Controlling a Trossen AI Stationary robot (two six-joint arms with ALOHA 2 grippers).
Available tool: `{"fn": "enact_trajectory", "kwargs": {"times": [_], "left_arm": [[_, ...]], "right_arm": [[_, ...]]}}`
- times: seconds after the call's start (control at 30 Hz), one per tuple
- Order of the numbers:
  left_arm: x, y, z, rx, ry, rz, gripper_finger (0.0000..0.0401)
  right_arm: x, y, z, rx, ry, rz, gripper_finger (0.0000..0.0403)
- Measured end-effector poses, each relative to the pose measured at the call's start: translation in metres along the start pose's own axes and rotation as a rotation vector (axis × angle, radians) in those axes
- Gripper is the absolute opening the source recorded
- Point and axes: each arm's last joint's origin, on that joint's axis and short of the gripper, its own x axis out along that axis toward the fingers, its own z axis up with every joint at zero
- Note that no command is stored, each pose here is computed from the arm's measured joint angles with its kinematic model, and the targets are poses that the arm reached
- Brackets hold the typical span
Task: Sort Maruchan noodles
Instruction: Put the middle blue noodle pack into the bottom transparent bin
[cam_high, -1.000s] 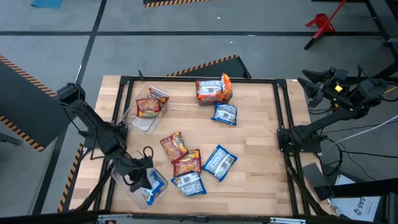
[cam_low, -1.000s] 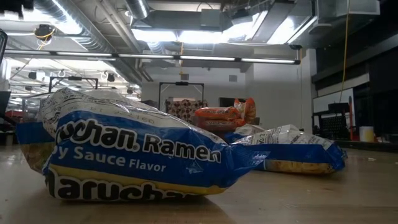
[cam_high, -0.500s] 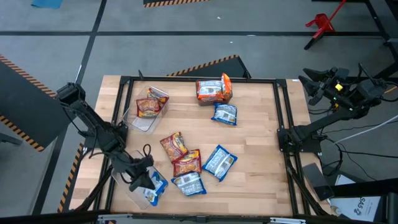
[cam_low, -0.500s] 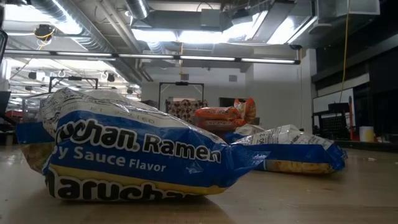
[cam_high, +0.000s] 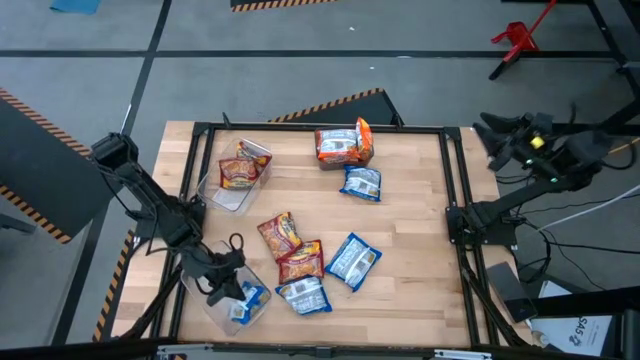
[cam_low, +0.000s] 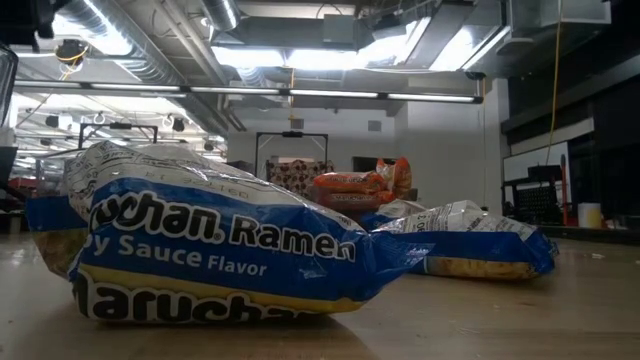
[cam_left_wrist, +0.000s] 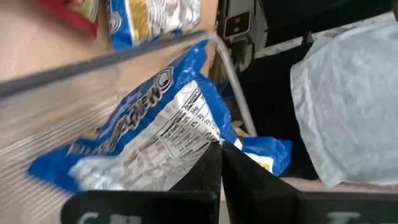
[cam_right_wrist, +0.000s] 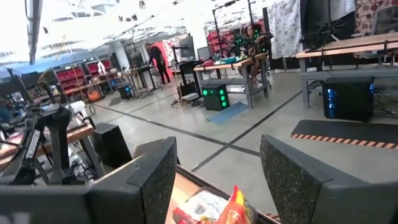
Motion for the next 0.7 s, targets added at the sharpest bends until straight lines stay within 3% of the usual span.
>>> {"fn": "enact_trajectory", "kwargs": {"times": [0.27,0.5,0.7], "left_arm": [[0.0,0.012,-0.005,-0.024,0.012,-0.044,0.0],[-0.001,0.002,-0.001,0.019,-0.043,-0.152,0.0],[-0.004,-0.009,0.002,0.066,-0.066,-0.266,0.0]], "right_arm": [[0.031,0.05,-0.036,-0.079,0.045,0.001,0.0216],[0.071,0.105,-0.064,-0.174,0.133,0.064,0.0216],[0.13,0.136,-0.071,-0.112,0.182,0.274,0.0216]]}}
